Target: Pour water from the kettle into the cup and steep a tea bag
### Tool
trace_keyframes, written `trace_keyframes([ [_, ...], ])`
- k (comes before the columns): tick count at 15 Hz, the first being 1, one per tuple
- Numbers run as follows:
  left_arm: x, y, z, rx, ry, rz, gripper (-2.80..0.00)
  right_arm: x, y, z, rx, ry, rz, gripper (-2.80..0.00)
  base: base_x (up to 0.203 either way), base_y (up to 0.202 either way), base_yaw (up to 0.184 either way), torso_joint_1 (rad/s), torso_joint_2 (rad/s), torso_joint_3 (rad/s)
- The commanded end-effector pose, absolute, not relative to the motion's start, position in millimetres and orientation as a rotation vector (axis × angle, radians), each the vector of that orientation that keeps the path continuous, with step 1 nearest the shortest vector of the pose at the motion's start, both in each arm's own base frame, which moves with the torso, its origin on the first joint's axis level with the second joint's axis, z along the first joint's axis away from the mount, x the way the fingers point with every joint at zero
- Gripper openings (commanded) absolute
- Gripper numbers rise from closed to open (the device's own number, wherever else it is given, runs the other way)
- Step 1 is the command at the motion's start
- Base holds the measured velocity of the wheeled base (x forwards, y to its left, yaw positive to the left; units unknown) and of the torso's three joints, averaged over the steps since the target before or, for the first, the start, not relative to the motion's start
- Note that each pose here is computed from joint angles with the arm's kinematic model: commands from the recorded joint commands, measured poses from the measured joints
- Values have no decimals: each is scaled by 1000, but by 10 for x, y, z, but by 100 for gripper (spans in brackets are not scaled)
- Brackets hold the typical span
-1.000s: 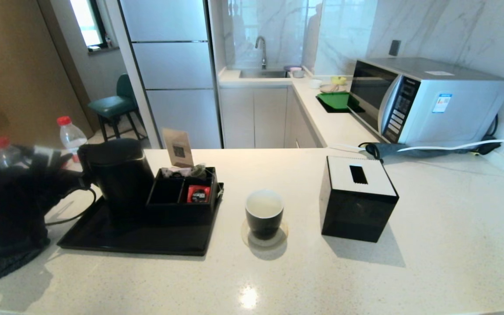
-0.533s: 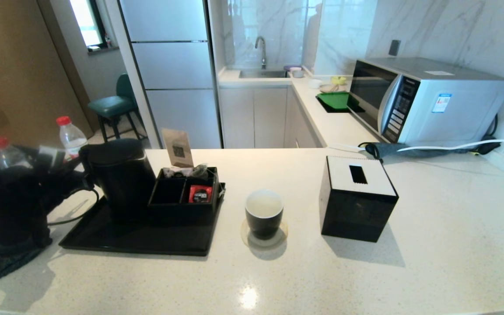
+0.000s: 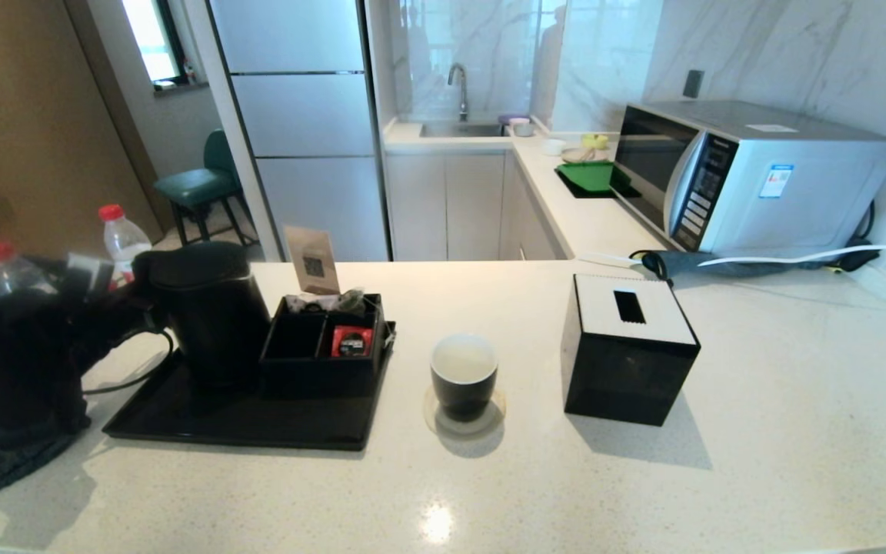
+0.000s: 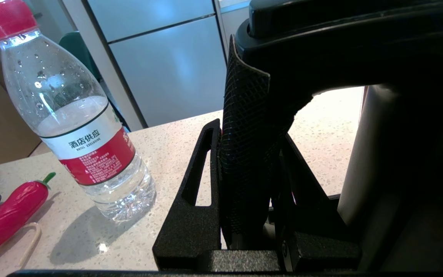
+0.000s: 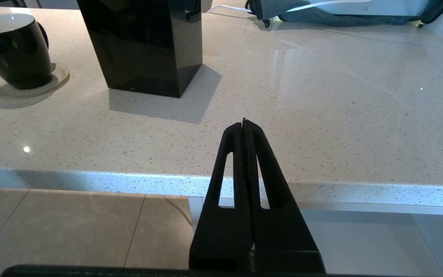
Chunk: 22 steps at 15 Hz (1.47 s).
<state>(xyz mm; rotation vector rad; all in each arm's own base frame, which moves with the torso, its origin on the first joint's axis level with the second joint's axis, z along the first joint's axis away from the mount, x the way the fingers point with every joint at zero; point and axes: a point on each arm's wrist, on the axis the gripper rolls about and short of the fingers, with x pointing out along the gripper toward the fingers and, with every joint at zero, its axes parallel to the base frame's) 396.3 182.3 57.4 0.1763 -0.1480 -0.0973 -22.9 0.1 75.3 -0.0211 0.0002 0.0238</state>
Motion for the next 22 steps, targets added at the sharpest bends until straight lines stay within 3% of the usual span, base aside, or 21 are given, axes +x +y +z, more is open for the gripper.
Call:
trace_keyframes([
  [1,3924,1811,728,211,-209,-94,-280,-228,1,753,-21,1,25,-280,0,0,0,0,0,0],
  [12,3491,1736,1024,176,-180,-1,-280,-228,1,753,-21,1,25,-280,0,0,0,0,0,0],
  [22,3273,1806,951,115,-121,128,-280,-228,1,753,-21,1,25,-280,0,0,0,0,0,0],
])
